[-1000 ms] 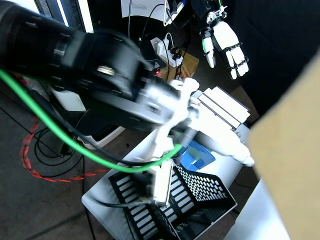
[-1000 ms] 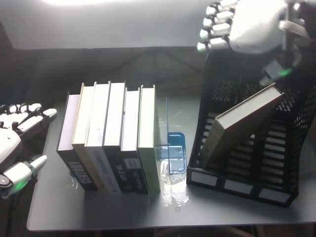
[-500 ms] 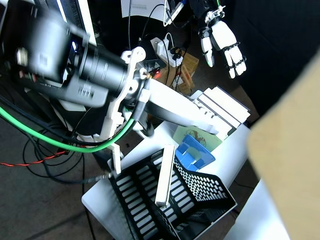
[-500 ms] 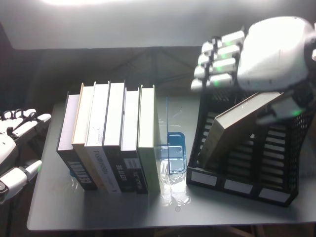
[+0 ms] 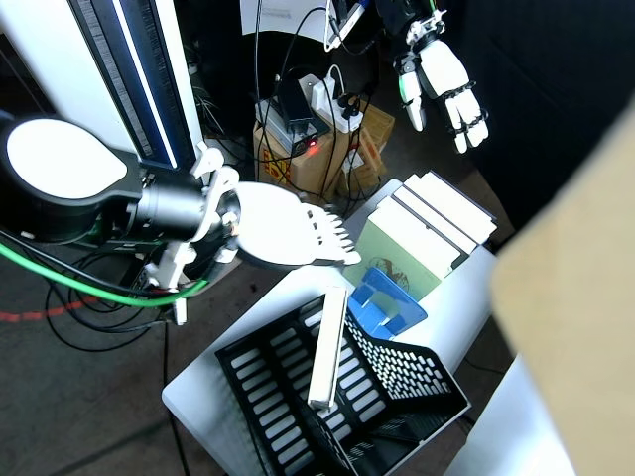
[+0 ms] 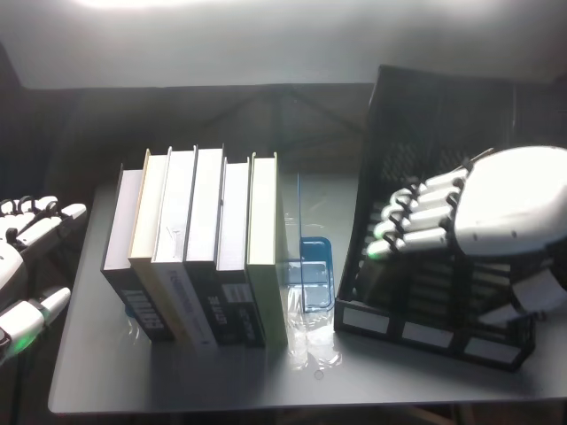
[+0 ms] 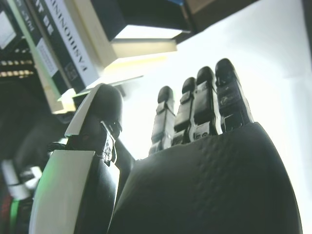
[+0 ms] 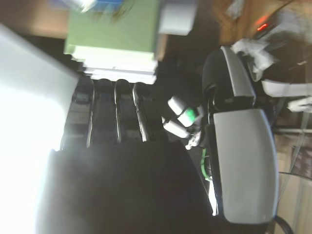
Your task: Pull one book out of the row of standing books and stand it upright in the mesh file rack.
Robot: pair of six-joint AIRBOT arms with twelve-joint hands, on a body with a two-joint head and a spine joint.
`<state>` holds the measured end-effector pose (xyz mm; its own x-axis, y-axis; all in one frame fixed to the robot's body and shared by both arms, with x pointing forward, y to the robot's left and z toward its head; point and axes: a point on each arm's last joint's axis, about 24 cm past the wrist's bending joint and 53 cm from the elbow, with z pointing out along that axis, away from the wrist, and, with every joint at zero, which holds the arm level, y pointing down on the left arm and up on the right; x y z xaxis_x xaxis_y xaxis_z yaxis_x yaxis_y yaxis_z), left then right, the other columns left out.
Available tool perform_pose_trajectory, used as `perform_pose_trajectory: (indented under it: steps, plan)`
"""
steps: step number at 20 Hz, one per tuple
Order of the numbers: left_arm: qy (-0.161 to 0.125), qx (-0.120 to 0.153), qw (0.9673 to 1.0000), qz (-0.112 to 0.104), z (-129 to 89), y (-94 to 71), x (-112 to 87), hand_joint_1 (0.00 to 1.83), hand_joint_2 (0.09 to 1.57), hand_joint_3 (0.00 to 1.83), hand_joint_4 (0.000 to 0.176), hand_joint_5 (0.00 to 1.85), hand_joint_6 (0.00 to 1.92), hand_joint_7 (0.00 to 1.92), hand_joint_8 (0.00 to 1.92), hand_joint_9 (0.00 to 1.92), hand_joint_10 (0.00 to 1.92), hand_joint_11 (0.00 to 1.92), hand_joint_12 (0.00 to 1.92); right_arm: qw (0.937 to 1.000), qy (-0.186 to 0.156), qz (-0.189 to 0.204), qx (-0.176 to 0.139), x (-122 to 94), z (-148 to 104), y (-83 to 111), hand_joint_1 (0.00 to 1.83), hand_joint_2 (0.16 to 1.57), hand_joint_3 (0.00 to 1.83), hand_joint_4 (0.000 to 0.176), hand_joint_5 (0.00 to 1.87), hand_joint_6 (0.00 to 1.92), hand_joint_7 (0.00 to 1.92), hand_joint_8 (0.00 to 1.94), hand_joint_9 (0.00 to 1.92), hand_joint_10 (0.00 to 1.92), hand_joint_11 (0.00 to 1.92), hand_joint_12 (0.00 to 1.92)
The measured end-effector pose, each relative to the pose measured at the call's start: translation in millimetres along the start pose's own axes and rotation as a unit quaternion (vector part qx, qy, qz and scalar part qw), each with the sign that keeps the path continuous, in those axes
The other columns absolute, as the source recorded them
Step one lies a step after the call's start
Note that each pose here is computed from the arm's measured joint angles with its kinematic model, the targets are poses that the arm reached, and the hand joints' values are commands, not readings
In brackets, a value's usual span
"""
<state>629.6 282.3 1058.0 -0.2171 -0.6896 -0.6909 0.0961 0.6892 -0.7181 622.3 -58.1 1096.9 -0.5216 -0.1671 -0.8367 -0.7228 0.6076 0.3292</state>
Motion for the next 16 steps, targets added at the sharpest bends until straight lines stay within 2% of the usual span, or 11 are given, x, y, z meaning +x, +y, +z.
perform_pose_trajectory:
  steps: [1,2,3,4,7,9,11,12,14,15,16]
  plan:
    - [0.001,0.001,1.0000,0.001,0.0,-0.6,0.6,0.58,1.47,0.00,0.084,0.09,0.00,0.00,0.00,0.00,0.00,0.00,0.00,0.9999,0.011,0.013,0.001,11.0,-0.1,-1.9,0.73,1.20,0.00,0.000,0.00,0.00,0.06,0.00,0.09,0.05,0.00,0.39]
    - [0.002,0.001,1.0000,0.001,-0.2,-0.1,0.7,0.60,1.47,0.00,0.080,0.09,0.00,0.00,0.00,0.00,0.00,0.00,0.00,0.9995,0.022,0.024,0.001,21.5,-0.4,-3.4,0.70,1.19,0.00,0.000,0.00,0.00,0.06,0.01,0.09,0.06,0.00,0.79]
    - [0.002,0.000,1.0000,0.001,-0.1,0.0,0.9,0.60,1.47,0.00,0.084,0.08,0.00,0.00,0.00,0.00,0.00,0.00,0.00,0.9993,0.027,0.027,0.002,26.4,-1.1,-4.2,0.69,1.19,0.00,0.000,0.01,0.00,0.07,0.01,0.12,0.07,0.00,1.00]
    - [0.002,-0.001,1.0000,0.000,-0.1,0.8,1.1,0.60,1.47,0.00,0.077,0.09,0.00,0.00,0.00,0.00,0.00,0.00,0.00,0.9987,0.035,0.038,0.001,34.0,-1.8,-4.5,0.68,1.20,0.00,0.000,0.02,0.01,0.09,0.01,0.13,0.08,0.00,0.99]
    - [0.003,-0.002,1.0000,0.000,-0.2,1.3,1.8,0.58,1.47,0.00,0.078,0.08,0.00,0.00,0.00,0.00,0.00,0.00,0.00,0.9964,0.056,0.063,0.006,56.5,-3.8,-9.1,0.73,1.19,0.00,0.000,0.05,0.01,0.09,0.00,0.13,0.07,0.00,0.90]
    - [0.003,-0.004,1.0000,0.000,-0.2,1.9,1.7,0.60,1.47,0.00,0.071,0.09,0.00,0.00,0.00,0.00,0.00,0.00,0.00,0.9956,0.065,0.066,0.012,65.0,-5.2,-15.4,0.72,1.19,0.00,0.000,0.06,0.01,0.09,0.00,0.12,0.07,0.00,0.97]
    - [0.004,-0.004,1.0000,0.000,-0.4,2.1,2.3,0.60,1.47,0.00,0.067,0.09,0.00,0.00,0.00,0.00,0.00,0.00,0.00,0.9955,0.059,0.063,0.039,62.6,-2.8,-35.8,0.74,1.20,0.00,0.000,0.06,0.01,0.09,0.00,0.11,0.06,0.00,0.90]
    - [0.006,-0.002,1.0000,0.001,-0.4,1.4,3.0,0.60,1.47,0.00,0.063,0.09,0.00,0.00,0.00,0.00,0.00,0.00,0.00,0.9951,0.054,0.058,0.059,59.8,-0.4,-50.0,0.75,1.19,0.00,0.000,0.07,0.01,0.09,0.00,0.12,0.07,0.00,0.95]
    - [0.005,-0.004,1.0000,0.000,-0.4,2.3,2.6,0.60,1.47,0.00,0.064,0.09,0.00,0.00,0.00,0.00,0.00,0.00,0.00,0.9939,0.050,0.042,0.088,57.7,2.1,-68.9,0.73,1.18,0.00,0.012,0.07,0.01,0.09,0.00,0.10,0.05,0.00,0.81]
    - [0.004,-0.007,1.0000,-0.001,-0.4,3.6,2.1,0.60,1.47,0.00,0.064,0.09,0.00,0.00,0.00,0.00,0.00,0.00,0.00,0.9931,0.048,0.038,0.100,56.1,3.7,-77.2,0.73,1.18,0.00,0.012,0.07,0.01,0.09,0.00,0.10,0.05,0.00,0.81]
    - [0.003,-0.007,1.0000,-0.002,-0.4,3.8,1.8,0.60,1.47,0.00,0.075,0.09,0.00,0.00,0.00,0.00,0.00,0.00,0.00,0.9921,0.046,0.031,0.113,54.8,5.8,-86.3,0.81,1.19,0.00,0.000,0.10,0.02,0.11,0.00,0.08,0.03,0.00,0.67]
